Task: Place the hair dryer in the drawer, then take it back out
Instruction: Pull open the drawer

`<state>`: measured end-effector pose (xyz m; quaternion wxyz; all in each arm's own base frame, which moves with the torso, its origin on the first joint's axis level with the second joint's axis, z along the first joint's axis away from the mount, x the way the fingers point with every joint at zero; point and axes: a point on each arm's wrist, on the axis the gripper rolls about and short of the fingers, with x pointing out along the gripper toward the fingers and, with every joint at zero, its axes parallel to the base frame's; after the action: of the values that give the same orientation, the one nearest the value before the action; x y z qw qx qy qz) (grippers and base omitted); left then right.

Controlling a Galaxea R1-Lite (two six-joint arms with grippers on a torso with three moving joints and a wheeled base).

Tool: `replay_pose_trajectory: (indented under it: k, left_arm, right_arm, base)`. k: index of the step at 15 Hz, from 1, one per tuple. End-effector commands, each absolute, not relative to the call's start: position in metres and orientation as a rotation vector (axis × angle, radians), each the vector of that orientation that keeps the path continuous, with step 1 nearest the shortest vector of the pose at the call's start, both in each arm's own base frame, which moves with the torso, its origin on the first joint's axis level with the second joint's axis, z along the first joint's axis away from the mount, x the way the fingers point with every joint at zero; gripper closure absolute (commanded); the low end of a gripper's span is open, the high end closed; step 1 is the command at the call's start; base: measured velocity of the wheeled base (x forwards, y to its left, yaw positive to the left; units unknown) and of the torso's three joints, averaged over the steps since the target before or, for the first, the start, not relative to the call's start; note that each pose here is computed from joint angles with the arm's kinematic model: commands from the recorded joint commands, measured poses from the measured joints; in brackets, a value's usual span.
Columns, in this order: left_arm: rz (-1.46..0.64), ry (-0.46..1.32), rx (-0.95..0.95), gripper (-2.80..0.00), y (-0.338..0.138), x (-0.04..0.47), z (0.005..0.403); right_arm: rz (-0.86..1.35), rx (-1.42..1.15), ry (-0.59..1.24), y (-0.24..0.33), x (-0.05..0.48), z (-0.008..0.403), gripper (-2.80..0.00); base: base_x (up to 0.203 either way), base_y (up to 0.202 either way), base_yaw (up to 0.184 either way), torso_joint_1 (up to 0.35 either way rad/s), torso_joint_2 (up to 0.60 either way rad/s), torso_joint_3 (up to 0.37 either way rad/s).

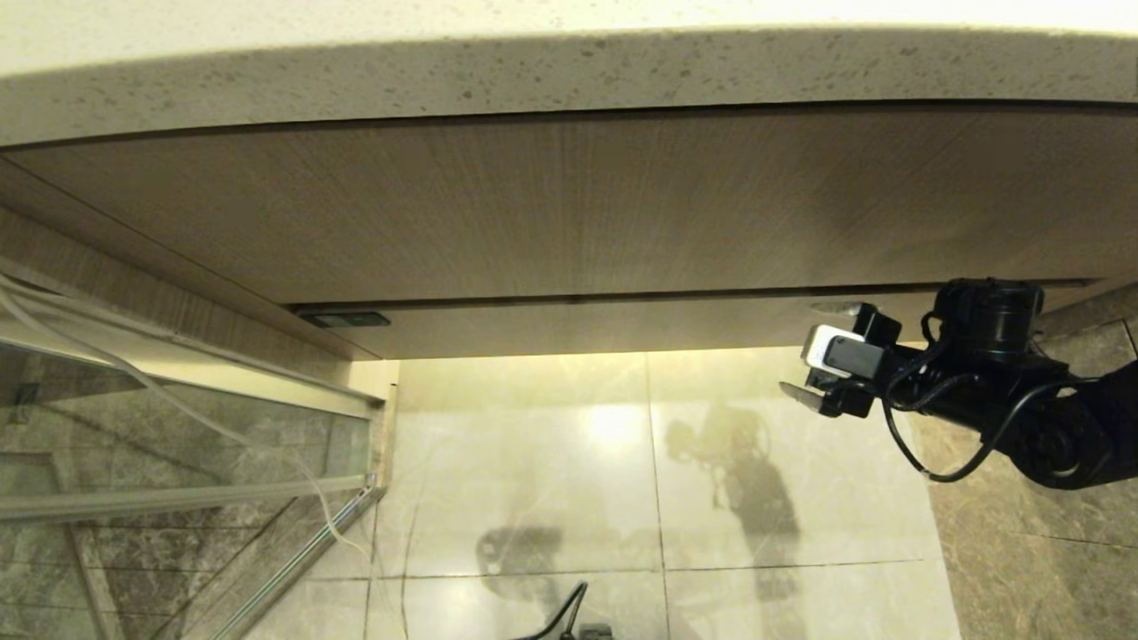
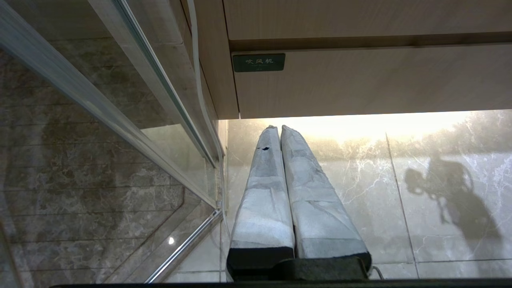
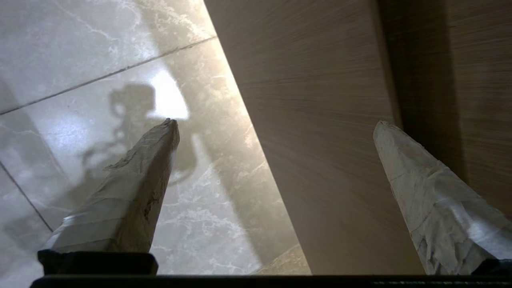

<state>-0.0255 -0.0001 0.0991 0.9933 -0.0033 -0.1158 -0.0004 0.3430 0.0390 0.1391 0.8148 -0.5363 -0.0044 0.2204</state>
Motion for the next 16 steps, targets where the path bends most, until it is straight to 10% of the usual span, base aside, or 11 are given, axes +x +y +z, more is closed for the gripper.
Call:
replay_pose_trajectory:
  k: [1,16]
  left_arm:
    - [-0.001,-0.193,-0.006,0.00,0.000,-0.022,0.088]
    - [-0.001,-0.193,-0.006,0.00,0.000,-0.022,0.088]
  right_arm:
    - [0.469,-1.150,-0.023,0.040,0.343,0.141,-2.80]
    - [0.461,-1.115,-0.042,0.044,0.363,0.128,-2.80]
  base:
    - [0.000,0.000,0.000,0.000,0.00,0.000]
    - [0.000,0.000,0.000,0.000,0.00,0.000]
